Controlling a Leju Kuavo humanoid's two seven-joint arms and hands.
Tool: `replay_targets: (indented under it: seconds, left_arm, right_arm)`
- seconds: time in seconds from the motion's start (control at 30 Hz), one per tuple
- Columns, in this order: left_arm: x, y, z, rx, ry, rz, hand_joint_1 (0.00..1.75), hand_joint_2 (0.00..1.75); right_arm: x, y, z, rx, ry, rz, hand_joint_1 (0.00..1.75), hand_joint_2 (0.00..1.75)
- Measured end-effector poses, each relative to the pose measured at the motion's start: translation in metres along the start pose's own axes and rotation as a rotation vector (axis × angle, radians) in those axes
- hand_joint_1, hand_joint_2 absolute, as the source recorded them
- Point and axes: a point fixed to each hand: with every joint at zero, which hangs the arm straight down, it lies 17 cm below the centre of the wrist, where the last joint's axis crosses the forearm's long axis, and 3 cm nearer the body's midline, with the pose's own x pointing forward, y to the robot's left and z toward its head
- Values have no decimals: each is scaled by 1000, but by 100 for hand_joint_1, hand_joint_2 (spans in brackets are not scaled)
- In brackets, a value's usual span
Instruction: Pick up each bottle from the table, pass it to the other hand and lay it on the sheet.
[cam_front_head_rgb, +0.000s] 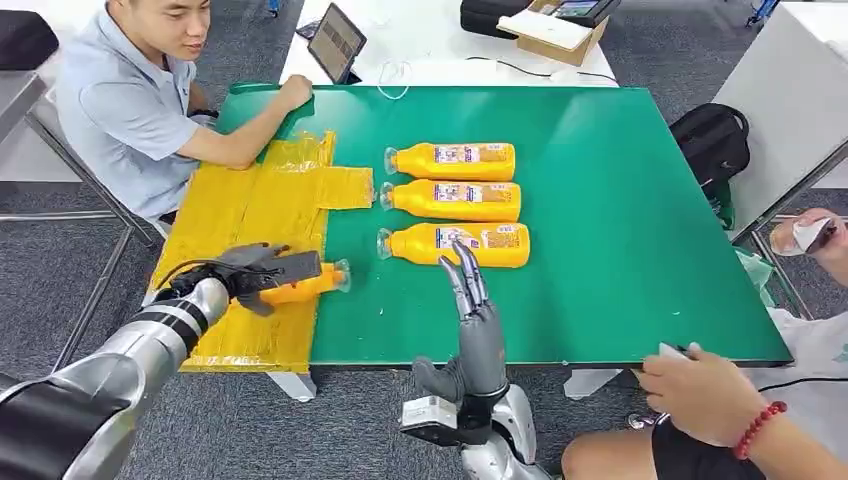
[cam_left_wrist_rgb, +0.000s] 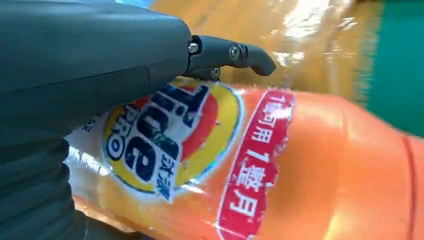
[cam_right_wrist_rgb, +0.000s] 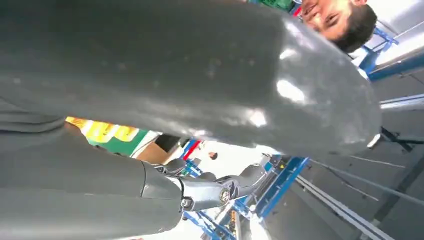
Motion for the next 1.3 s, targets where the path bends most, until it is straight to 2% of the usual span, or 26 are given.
replay_targets:
  seconds: [0.2,0.37,0.5,0.7,0.9,1.03,1.13,1.3]
  left_arm:
    - [26,-3,6,-29,-167,204,0,175]
    - [40,13,10,25,-262,349,0,175]
    - [43,24,11,61,-293,402,0,175]
    - [49,64,17,223,-373,452,0,175]
    - [55,84,25,296,-438,466,0,175]
    - [70,109,42,394,-554,561,0,175]
    - [75,129,63,486,-621,715,0,175]
    - [81,146,112,666,-722,938,0,175]
  right_arm:
    - [-8,4,2,11,22,-21,0,0]
    - [-10,9,4,29,24,-27,0,0]
    - [-11,12,6,41,22,-28,0,0]
    - [-12,15,8,54,21,-25,0,0]
    - [-10,19,9,80,-5,-2,0,0]
    - [-5,23,10,126,-70,75,0,0]
    - [-14,20,11,152,-98,161,0,0]
    - [-68,17,18,241,-30,345,0,0]
